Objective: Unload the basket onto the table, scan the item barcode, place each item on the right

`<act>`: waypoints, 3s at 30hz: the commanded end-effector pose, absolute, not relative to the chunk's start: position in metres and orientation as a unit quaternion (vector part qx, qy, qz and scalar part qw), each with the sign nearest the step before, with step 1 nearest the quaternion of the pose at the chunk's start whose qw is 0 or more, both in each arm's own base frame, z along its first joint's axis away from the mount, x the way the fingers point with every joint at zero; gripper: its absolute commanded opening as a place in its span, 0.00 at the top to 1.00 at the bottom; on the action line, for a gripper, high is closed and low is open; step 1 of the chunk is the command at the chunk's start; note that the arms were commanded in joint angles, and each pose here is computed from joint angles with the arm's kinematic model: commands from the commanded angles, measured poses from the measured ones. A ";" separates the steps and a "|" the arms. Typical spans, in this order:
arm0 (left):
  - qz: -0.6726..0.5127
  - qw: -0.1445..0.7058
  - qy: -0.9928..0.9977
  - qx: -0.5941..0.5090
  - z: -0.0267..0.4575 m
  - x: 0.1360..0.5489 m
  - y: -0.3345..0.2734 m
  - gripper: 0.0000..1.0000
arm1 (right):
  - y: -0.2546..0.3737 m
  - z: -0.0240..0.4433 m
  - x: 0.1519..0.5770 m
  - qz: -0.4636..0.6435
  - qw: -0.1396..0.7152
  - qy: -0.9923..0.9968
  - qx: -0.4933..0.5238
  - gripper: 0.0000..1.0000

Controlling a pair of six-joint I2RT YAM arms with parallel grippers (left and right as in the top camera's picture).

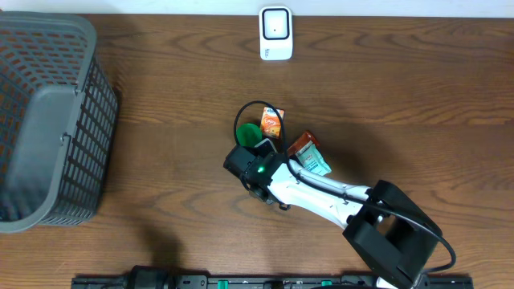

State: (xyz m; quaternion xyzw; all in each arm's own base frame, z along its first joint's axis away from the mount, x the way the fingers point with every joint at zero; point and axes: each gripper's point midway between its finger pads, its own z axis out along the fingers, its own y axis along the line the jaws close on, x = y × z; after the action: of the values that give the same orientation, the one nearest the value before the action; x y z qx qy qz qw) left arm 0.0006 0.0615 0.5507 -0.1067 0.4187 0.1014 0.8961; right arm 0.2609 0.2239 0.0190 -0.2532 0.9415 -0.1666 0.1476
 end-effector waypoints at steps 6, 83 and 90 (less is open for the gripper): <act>0.110 0.897 0.416 -0.104 0.551 -0.001 0.061 0.06 | 0.221 0.011 0.275 -0.194 0.178 0.935 -0.239 0.35; 0.106 0.907 0.393 -0.110 0.546 -0.027 0.064 0.07 | 0.269 0.170 0.301 0.316 0.129 0.924 -0.172 0.01; 0.103 0.919 0.362 -0.116 0.544 -0.058 0.067 0.06 | 0.266 0.174 0.316 0.264 0.170 0.937 -0.151 0.01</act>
State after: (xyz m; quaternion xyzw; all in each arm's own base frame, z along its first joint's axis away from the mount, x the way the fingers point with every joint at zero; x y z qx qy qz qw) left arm -0.0546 0.0677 0.5424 -0.1184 0.3657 0.0936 0.9184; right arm 0.3048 0.2642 0.1620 -0.1666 0.9339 0.2838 0.1394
